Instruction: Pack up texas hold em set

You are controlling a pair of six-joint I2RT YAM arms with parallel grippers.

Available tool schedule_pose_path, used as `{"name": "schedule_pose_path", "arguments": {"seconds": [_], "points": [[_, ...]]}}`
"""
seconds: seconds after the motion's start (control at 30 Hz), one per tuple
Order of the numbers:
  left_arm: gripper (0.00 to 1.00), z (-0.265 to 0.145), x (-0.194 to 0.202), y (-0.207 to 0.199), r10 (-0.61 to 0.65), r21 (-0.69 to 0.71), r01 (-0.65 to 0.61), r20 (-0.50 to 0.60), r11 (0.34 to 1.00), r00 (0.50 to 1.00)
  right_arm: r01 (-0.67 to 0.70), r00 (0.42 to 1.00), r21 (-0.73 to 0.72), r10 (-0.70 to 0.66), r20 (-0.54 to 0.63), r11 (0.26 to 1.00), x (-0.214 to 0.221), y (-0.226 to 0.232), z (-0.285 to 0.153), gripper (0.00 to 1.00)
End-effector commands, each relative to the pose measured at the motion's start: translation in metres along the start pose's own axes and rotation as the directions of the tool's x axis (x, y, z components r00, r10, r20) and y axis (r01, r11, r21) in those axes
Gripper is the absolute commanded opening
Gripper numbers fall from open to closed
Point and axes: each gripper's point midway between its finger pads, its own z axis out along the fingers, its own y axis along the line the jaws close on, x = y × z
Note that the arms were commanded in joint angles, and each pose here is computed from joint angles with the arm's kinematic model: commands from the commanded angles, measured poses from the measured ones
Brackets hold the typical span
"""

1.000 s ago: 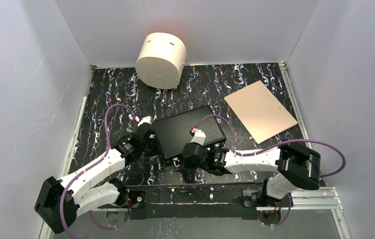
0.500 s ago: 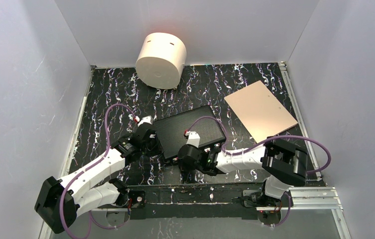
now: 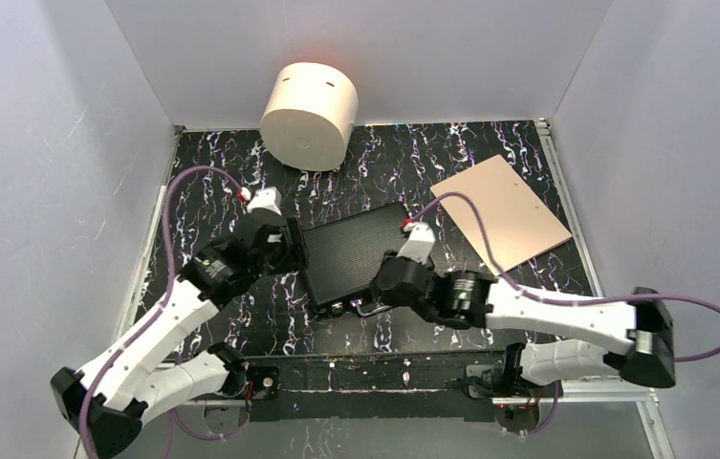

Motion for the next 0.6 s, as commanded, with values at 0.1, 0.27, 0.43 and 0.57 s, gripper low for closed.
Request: {"name": "schedule_pose_path", "arguments": {"seconds": [0.1, 0.27, 0.43, 0.57], "points": [[0.89, -0.085, -0.079, 0.004, 0.077, 0.000, -0.080, 0.271, 0.997, 0.959, -0.025, 0.971, 0.281, -0.044, 0.236, 0.959, -0.109, -0.080, -0.130, 0.63], [0.98, -0.139, -0.120, 0.023, 0.082, -0.076, -0.055, 0.416, 0.996, 0.906, 0.044, 0.916, 0.185, -0.114, 0.385, 0.982, -0.181, -0.071, -0.201, 0.75], [0.98, -0.194, -0.159, 0.033, 0.061, -0.096, -0.010, 0.554, 0.995, 0.830, 0.179, 0.811, 0.192, -0.256, 0.526, 0.965, -0.241, -0.056, -0.249, 0.89], [0.98, -0.250, -0.192, 0.036, 0.004, -0.058, 0.046, 0.664, 0.997, 0.748, 0.205, 0.747, 0.154, -0.256, 0.613, 0.967, -0.275, -0.040, -0.280, 0.98]]}}
